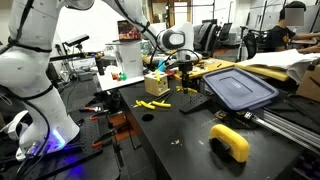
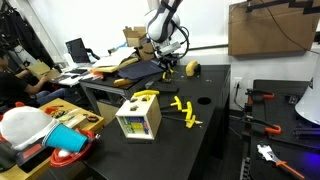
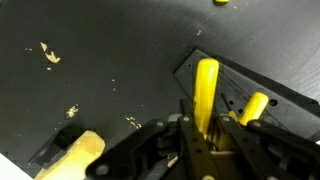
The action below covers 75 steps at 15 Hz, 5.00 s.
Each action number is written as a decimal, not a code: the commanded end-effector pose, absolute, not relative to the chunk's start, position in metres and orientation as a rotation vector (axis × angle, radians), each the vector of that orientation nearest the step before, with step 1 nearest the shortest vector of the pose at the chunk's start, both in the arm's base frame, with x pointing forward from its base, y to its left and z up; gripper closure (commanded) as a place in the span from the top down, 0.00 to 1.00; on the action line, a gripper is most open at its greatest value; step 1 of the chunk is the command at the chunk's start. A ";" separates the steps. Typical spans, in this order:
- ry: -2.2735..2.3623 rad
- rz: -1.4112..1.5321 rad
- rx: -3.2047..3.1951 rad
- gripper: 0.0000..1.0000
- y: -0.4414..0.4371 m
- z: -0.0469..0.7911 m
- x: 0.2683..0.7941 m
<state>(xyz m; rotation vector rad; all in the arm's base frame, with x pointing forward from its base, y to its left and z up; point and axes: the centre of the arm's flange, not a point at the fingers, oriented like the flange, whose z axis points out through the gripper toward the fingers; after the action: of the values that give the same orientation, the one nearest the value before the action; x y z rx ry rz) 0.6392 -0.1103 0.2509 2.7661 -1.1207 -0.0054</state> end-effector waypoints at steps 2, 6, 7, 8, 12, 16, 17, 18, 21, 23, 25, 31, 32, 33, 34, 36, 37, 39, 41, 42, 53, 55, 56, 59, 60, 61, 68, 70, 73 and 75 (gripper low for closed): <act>-1.175 0.045 2.778 0.04 -0.120 0.246 0.647; -1.194 0.058 2.773 0.04 -0.130 0.239 0.654; -1.198 0.061 2.769 0.04 -0.133 0.237 0.656; -1.201 0.063 2.767 0.04 -0.135 0.235 0.658; -1.217 0.059 2.767 0.04 -0.141 0.228 0.663; -1.239 0.030 2.790 0.04 -0.140 0.225 0.663; -1.244 0.026 2.795 0.04 -0.139 0.225 0.663; -1.249 0.020 2.797 0.04 -0.139 0.224 0.663; -1.266 0.011 2.800 0.04 -0.139 0.226 0.661; -1.270 0.004 2.799 0.04 -0.140 0.227 0.656; -1.273 0.000 2.793 0.04 -0.142 0.227 0.654; -1.266 -0.037 2.782 0.04 -0.141 0.229 0.638; -1.264 -0.038 2.781 0.04 -0.141 0.231 0.636; -1.262 -0.040 2.782 0.04 -0.140 0.232 0.633; -1.262 -0.040 2.783 0.04 -0.140 0.232 0.632; -1.264 -0.045 2.785 0.04 -0.139 0.230 0.630; -1.263 -0.043 2.787 0.04 -0.138 0.229 0.631; -1.265 -0.039 2.789 0.04 -0.137 0.228 0.633; -1.262 -0.031 2.795 0.04 -0.134 0.230 0.634; -1.261 -0.024 2.798 0.04 -0.133 0.231 0.634; -1.224 0.025 2.781 0.04 -0.131 0.242 0.636; -1.217 0.033 2.779 0.04 -0.130 0.245 0.636; -1.213 0.036 2.778 0.04 -0.129 0.246 0.636; -1.197 0.034 2.780 0.04 -0.123 0.245 0.637; -1.193 0.030 2.780 0.04 -0.121 0.244 0.637; -1.188 0.028 2.775 0.04 -0.120 0.241 0.637; -1.156 0.063 2.745 0.04 -0.127 0.246 0.639; -1.157 0.066 2.742 0.04 -0.129 0.245 0.639; -1.153 0.060 2.744 0.04 -0.127 0.242 0.641; -1.150 0.060 2.748 0.04 -0.126 0.241 0.643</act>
<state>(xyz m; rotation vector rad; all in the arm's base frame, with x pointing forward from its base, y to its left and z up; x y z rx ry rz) 0.6469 -0.1297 0.2347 2.7523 -1.1511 0.0370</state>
